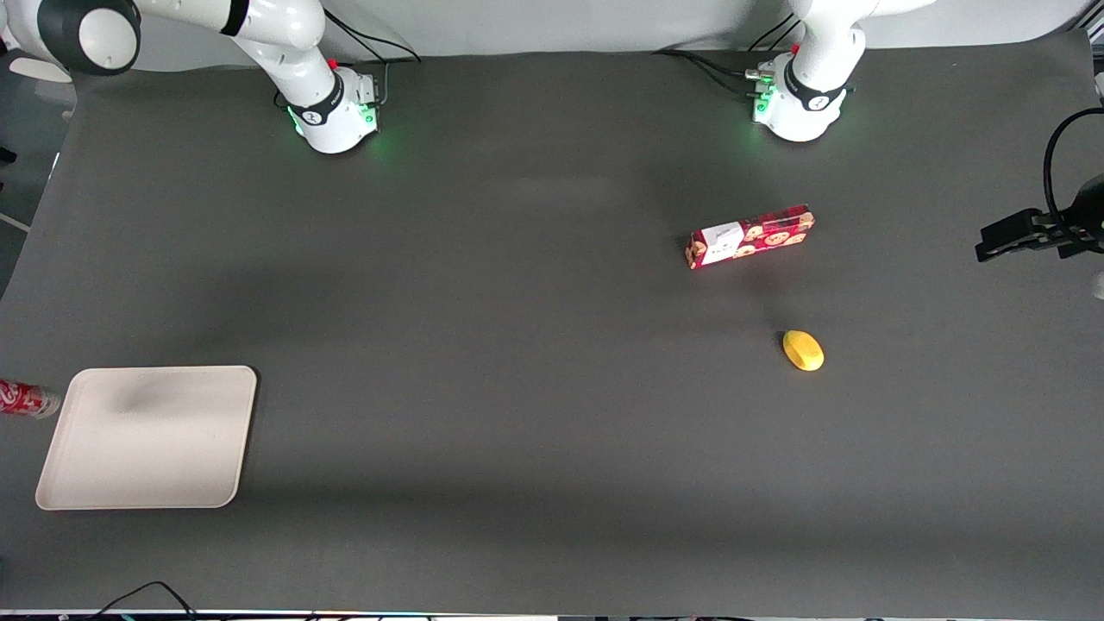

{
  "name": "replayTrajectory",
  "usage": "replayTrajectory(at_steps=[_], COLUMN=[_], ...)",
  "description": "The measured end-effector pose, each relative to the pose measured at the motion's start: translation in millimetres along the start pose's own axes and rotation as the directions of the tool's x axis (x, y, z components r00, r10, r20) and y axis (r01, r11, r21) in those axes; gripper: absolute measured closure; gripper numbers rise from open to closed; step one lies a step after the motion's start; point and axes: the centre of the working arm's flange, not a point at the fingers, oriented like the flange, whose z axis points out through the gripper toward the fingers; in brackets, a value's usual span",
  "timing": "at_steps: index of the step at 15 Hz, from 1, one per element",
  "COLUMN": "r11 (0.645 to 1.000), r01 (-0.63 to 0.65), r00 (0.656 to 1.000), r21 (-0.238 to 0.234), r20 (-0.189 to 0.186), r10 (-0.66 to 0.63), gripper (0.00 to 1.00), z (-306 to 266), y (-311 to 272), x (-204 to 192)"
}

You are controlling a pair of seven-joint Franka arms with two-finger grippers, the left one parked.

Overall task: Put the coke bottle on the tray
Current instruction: 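Lift the bottle and carry it over the cream tray, then lower the bottle onto the tray's edge and open the right gripper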

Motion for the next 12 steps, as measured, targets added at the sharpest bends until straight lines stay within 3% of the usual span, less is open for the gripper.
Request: replayTrajectory(at_steps=[2, 5, 12], r11=[1.0, 0.999, 0.997], r01=[0.012, 0.024, 0.04], r00=[1.0, 0.999, 0.998], r21=[-0.012, 0.022, 0.065], r20=[-0.02, -0.022, -0.059], r10=[-0.012, -0.023, -0.036], gripper=[0.67, 0.67, 0.67], z=[37.6, 82.3, 122.2], y=[21.6, 31.7, 40.3], x=[-1.4, -2.8, -5.2])
